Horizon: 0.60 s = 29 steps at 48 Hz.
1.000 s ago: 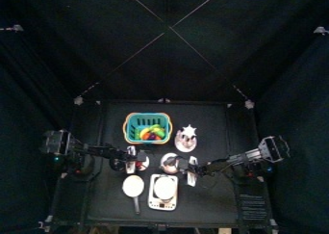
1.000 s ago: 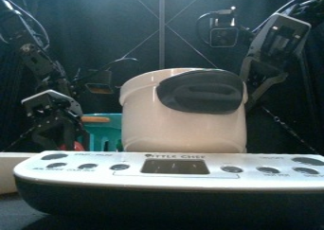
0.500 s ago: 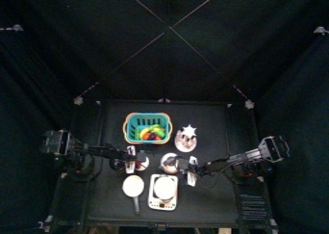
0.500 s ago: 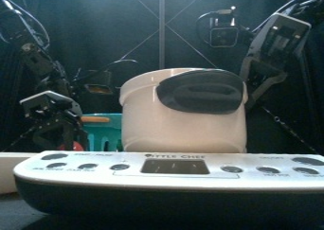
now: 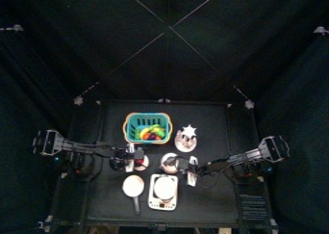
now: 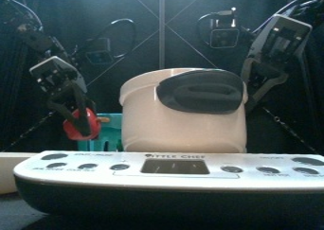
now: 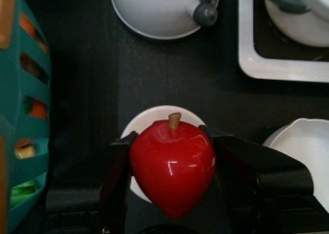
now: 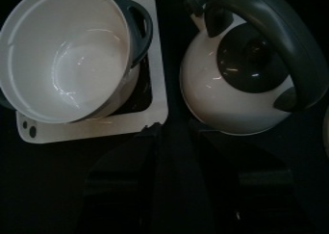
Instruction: Grab apple off small plate
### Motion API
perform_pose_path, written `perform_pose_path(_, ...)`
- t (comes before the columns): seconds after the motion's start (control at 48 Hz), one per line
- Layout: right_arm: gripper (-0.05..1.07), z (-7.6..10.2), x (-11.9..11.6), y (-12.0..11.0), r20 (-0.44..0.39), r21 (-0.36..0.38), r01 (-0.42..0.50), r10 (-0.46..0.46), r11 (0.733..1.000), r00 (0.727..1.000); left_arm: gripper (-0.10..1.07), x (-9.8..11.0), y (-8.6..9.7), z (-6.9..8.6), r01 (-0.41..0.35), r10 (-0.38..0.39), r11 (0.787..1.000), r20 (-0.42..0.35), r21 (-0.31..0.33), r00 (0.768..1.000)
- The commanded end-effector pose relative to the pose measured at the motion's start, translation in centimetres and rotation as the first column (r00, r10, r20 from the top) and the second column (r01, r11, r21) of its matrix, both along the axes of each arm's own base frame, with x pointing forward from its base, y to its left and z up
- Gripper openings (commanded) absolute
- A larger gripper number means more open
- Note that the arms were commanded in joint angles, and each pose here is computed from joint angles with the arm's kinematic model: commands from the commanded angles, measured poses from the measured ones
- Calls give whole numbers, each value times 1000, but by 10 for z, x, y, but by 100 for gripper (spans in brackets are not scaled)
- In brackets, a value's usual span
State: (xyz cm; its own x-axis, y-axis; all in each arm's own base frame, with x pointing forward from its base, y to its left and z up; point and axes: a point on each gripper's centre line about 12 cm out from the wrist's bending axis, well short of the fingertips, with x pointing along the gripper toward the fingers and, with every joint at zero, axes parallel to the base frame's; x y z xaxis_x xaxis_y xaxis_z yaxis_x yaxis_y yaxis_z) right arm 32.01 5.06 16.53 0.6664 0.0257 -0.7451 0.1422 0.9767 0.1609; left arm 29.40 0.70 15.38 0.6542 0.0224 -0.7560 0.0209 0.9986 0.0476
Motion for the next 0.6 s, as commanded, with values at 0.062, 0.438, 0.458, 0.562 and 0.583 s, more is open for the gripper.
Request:
perform_pose_path(0.062, 71, 6, 1, 0, 20, 6, 1, -1, 1000, 1000, 68, 13, -12, 40, 45, -46, 999, 178, 5, 983)
perform_pose_path(0.438, 71, 6, 2, 1, 20, 7, 1, -1, 1000, 1000, 68, 16, -28, 40, 95, -93, 995, 220, 2, 971)
perform_pose_path(0.458, 71, 6, 2, 1, 20, 7, 1, -1, 1000, 1000, 68, 16, -28, 40, 95, -93, 996, 220, 3, 971)
perform_pose_path(0.562, 71, 6, 2, 1, 20, 6, 0, 0, 1000, 1000, 68, 17, -28, 41, 95, -93, 995, 228, 2, 969)
perform_pose_path(0.583, 71, 6, 2, 0, 20, 6, 1, -1, 1000, 1000, 68, 18, -28, 42, 94, -92, 996, 232, 2, 968)
